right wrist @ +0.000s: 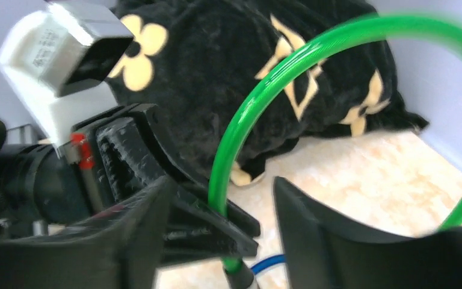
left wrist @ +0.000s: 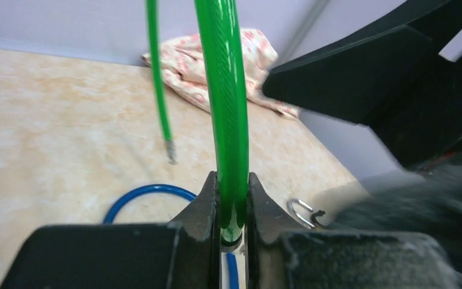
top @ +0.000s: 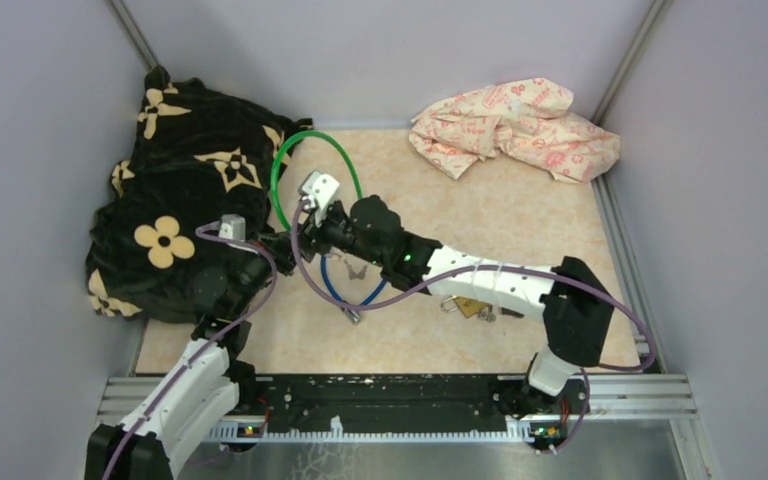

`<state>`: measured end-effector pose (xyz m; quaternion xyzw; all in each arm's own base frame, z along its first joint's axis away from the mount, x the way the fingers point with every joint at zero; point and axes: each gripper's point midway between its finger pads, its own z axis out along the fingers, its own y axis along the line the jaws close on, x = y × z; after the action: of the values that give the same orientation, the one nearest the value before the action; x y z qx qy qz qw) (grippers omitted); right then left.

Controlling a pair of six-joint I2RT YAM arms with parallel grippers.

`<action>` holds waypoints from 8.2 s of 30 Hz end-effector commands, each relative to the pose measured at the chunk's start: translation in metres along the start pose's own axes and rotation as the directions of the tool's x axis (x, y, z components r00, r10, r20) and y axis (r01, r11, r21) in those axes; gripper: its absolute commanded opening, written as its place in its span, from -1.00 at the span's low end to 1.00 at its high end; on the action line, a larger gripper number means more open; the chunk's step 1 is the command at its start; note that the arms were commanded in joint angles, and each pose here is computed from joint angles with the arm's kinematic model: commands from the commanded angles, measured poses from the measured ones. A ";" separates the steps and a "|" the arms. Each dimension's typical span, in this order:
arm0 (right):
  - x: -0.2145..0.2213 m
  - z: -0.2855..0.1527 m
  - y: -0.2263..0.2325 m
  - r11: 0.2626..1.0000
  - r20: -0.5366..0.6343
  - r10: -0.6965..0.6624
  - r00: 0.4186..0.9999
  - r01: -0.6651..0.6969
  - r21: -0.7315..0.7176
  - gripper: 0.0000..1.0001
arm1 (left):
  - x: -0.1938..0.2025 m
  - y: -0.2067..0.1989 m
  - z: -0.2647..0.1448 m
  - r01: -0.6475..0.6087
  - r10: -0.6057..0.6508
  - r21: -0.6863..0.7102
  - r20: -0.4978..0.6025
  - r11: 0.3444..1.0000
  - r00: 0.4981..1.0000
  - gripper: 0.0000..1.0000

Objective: Lock with the key
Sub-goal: Lock the lock.

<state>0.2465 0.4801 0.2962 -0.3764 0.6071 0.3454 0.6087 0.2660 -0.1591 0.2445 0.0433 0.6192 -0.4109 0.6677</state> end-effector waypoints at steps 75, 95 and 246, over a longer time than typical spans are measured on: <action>0.084 -0.097 -0.164 0.984 -0.305 0.046 0.951 -0.096 -0.151 0.85 | -0.082 -0.092 -0.049 -0.455 0.388 0.386 0.242 0.803 0.889 -1.00; 0.004 -0.068 -0.140 0.958 0.173 0.280 0.944 -0.262 -0.119 0.66 | -0.085 -0.093 -0.050 -0.459 0.384 0.375 0.259 0.806 0.886 -1.00; -0.104 -0.022 0.031 0.517 -0.383 0.377 0.843 -0.535 -0.668 -1.00 | -0.195 -0.051 -0.100 0.131 -0.210 0.167 0.671 0.977 0.711 -1.00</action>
<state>0.2206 0.4833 0.3774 -0.4232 0.5748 0.6700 0.2039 0.1928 -0.0375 0.3968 -0.1593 0.3387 -0.4900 0.7873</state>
